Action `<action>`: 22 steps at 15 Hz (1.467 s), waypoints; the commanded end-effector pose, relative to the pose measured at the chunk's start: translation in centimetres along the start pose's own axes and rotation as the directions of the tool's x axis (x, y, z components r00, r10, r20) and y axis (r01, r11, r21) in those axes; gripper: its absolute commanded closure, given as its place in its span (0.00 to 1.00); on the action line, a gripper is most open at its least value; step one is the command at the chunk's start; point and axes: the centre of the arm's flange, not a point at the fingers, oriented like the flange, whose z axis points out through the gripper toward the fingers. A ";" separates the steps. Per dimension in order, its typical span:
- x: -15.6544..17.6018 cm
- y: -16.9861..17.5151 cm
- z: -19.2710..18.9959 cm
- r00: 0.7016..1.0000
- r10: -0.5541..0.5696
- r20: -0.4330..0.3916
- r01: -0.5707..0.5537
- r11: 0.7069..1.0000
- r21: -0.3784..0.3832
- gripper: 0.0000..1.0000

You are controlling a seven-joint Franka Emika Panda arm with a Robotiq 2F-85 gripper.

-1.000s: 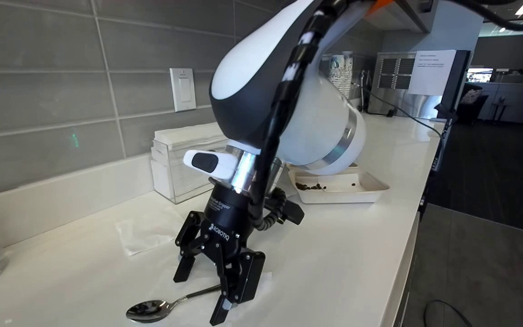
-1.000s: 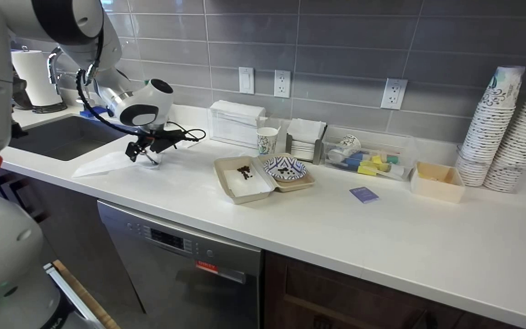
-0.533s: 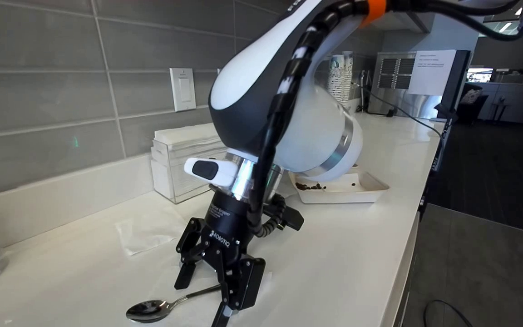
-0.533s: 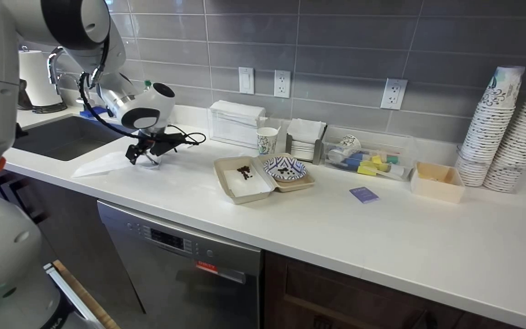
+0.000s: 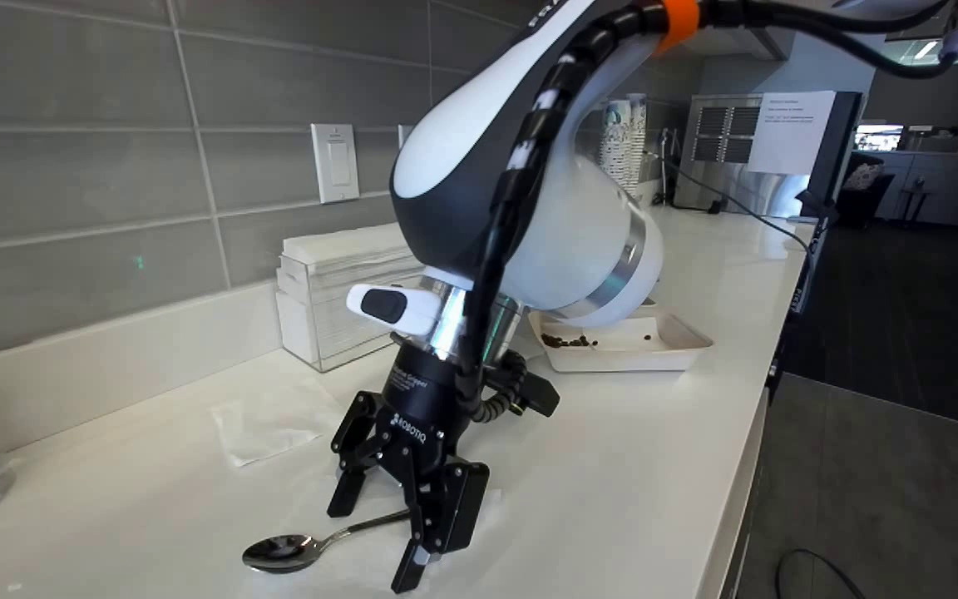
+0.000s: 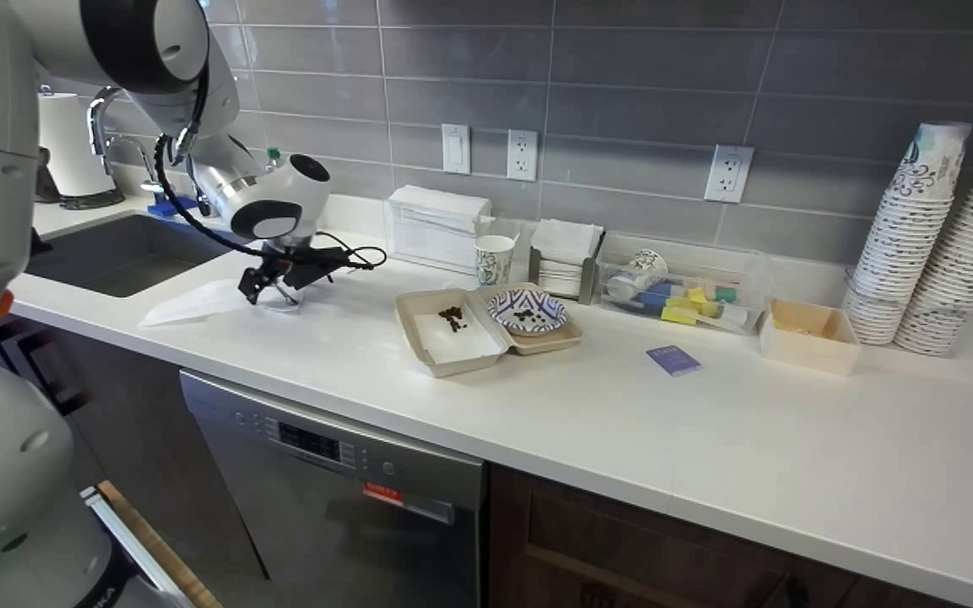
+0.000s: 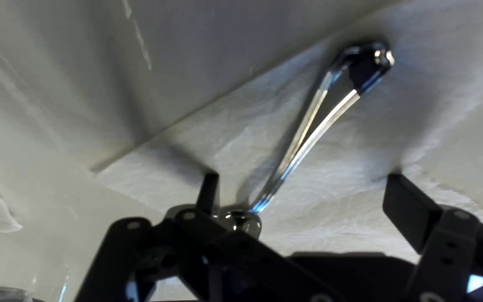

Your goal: Move the silver spoon to the right.

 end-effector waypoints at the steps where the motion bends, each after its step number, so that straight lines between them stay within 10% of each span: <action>1: -2.2 -0.6 -1.0 0.999 0.038 -0.004 -0.038 0.999 0.004 0.00; 22: -12.3 -3.0 -9.8 0.939 0.323 0.121 -0.291 0.930 -0.225 0.00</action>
